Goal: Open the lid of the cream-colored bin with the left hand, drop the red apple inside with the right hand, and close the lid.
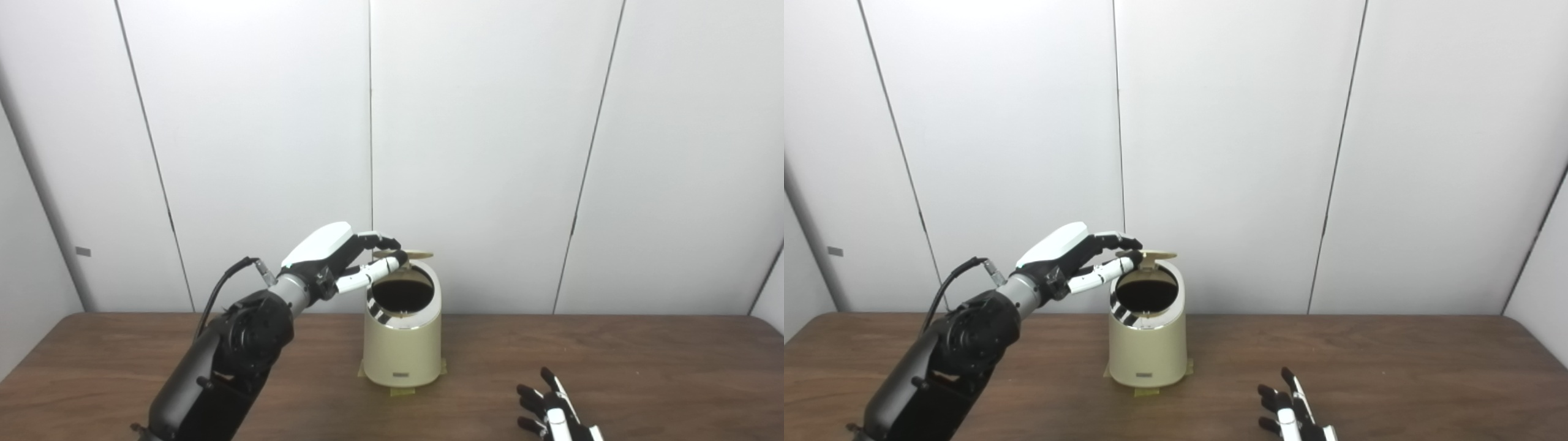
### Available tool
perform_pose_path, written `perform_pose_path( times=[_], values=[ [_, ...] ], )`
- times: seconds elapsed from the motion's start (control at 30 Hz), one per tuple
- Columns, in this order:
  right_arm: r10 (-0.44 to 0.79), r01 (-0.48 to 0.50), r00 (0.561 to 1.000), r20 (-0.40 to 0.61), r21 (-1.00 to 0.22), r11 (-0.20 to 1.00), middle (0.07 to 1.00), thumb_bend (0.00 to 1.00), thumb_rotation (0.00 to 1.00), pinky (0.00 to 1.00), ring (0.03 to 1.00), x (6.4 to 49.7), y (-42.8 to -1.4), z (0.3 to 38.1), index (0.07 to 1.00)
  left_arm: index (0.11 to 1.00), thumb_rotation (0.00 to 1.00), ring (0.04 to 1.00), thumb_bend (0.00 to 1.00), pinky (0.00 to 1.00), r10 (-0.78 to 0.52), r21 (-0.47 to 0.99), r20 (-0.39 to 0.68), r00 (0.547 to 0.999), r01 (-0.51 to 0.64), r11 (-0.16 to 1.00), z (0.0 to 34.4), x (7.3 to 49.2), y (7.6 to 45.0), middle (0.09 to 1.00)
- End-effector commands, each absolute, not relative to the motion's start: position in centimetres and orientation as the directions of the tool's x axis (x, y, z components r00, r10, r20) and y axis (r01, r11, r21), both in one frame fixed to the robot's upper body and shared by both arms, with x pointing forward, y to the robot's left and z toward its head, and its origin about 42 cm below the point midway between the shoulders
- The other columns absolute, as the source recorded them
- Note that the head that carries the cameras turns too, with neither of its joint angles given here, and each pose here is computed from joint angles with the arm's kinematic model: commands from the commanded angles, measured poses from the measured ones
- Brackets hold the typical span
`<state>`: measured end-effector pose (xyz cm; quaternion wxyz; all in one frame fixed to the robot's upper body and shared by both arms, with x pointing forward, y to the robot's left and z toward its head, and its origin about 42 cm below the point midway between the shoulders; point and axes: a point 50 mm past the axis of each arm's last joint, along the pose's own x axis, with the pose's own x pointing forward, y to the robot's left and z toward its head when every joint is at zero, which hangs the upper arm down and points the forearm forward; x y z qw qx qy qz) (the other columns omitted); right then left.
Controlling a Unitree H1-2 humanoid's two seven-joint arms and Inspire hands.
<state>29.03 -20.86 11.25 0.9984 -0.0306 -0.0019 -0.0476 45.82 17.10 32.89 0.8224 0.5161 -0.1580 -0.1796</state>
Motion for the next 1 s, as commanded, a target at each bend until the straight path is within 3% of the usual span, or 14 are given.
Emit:
perform_pose_path(
  times=[0.0, 0.37, 0.57, 0.97],
  values=[
    [-0.112, 0.112, 0.994, -0.002, -0.020, 0.993, 0.824, 0.40, 1.00, 0.76, 0.853, 29.8, -21.1, 11.8, 0.951, 0.831, 1.00, 0.917, 0.50, 0.93, -0.482, 0.936, 0.136, 0.866, 0.047, 0.349, 35.6, 45.7, 17.1, 0.879],
    [-0.139, 0.139, 0.990, -0.008, 0.035, 0.990, 0.831, 0.39, 1.00, 0.80, 0.867, 30.4, -21.5, 12.3, 0.962, 0.835, 1.00, 0.895, 0.55, 0.93, -0.523, 0.996, 0.051, 0.851, -0.006, 0.087, 33.7, 45.5, 17.1, 0.855],
    [-0.140, 0.140, 0.990, -0.013, 0.032, 0.990, 0.805, 0.42, 1.00, 0.76, 0.841, 30.5, -21.0, 12.5, 0.953, 0.833, 1.00, 0.901, 0.53, 0.97, -0.540, 0.995, 0.011, 0.842, -0.064, -0.079, 32.5, 45.3, 16.8, 0.850],
    [-0.122, 0.121, 0.992, -0.015, -0.036, 0.992, 0.803, 0.43, 1.00, 0.74, 0.838, 30.5, -20.8, 12.7, 0.967, 0.836, 0.97, 0.910, 0.53, 0.99, -0.570, 0.975, 0.006, 0.821, -0.132, -0.179, 31.2, 44.3, 16.3, 0.857]
  ],
)
